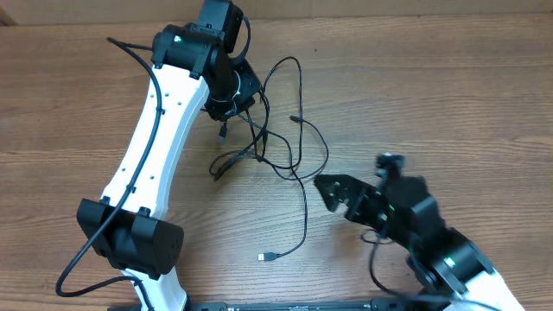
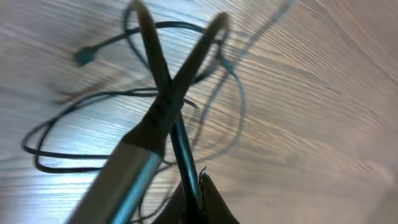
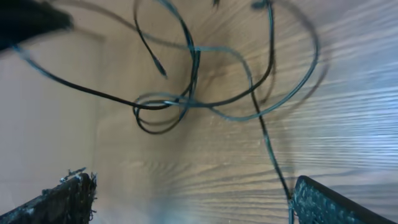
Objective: Untangle cables
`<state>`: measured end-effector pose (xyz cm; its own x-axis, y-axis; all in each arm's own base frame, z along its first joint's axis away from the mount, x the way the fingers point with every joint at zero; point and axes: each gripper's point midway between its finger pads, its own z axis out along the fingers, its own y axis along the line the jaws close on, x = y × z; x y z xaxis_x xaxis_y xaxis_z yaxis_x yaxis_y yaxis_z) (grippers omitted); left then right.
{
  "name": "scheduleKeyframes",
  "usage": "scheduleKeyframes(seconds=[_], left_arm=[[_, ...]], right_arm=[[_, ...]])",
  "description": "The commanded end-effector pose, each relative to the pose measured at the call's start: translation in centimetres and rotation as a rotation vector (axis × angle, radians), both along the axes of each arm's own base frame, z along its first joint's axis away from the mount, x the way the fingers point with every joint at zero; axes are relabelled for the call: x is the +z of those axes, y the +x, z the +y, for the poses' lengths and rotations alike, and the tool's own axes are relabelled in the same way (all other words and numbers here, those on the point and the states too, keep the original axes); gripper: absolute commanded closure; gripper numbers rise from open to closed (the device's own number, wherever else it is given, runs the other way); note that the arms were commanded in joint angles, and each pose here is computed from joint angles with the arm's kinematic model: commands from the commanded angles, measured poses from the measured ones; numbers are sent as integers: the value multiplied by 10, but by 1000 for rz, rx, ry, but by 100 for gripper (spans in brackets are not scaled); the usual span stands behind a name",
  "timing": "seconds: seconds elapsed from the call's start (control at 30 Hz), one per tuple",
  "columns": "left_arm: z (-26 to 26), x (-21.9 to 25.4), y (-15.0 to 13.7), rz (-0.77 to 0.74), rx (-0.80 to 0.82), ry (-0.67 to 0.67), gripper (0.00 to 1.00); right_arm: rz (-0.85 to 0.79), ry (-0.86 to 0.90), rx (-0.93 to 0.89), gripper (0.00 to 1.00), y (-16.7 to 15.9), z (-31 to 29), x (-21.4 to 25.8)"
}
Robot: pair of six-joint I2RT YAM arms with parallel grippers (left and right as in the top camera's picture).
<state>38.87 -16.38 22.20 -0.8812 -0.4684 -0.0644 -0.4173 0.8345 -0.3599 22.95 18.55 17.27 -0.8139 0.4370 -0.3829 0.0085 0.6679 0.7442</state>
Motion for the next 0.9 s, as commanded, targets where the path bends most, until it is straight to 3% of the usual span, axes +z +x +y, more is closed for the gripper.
scheduleKeyframes(seconds=[0.0, 0.2, 0.47, 0.6, 0.87], left_arm=[[-21, 32, -8, -71, -156, -113, 96], [-34, 36, -25, -40, -274, -186, 96], [-69, 61, -43, -71, -471, -422, 96], [-74, 68, -38, -106, -486, -454, 96], [-101, 108, -39, -196, -585, -690, 96]], right_arm=[[66, 19, 77, 0, 7, 22, -21], [40, 43, 90, 0, 39, 45, -38], [16, 62, 94, 0, 65, 62, -60], [60, 65, 94, 0, 65, 65, -74], [70, 85, 120, 0, 62, 70, -74]])
